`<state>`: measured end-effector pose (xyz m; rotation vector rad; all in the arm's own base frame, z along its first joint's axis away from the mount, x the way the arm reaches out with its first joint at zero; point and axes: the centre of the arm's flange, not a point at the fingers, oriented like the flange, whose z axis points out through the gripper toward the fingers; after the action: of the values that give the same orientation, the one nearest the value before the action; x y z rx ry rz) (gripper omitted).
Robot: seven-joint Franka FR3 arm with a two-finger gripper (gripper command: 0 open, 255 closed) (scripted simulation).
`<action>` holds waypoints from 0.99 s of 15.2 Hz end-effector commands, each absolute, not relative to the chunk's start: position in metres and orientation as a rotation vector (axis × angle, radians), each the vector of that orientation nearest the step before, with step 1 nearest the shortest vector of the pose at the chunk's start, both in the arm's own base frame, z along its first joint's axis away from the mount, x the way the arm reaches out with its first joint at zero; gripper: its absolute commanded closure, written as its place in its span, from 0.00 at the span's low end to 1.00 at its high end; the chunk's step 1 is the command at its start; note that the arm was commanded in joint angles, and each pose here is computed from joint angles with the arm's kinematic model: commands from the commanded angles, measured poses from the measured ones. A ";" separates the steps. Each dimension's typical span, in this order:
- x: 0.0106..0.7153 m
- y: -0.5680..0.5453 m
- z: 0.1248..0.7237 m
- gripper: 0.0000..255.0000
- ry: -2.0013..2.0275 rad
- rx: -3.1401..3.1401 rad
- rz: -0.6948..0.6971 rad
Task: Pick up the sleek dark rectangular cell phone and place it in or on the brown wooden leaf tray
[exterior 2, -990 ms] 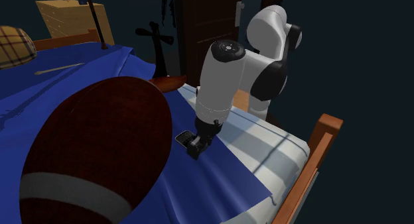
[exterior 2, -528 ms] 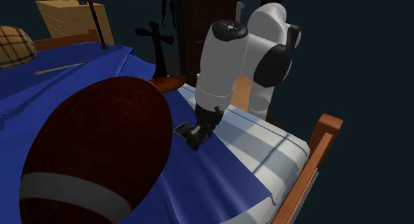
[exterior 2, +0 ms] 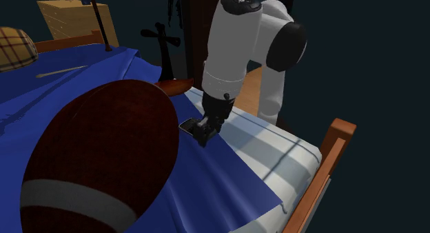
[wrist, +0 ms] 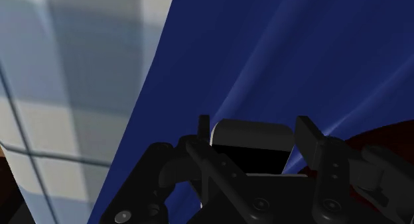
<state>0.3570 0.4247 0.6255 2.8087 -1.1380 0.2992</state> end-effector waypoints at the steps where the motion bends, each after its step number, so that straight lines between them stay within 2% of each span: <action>1: 0.358 0.424 0.635 1.00 -1.142 2.805 0.303; 15: 0.401 0.258 0.640 1.00 -1.142 2.805 0.303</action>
<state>0.3982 0.2715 0.6394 2.8035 -1.1436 0.3030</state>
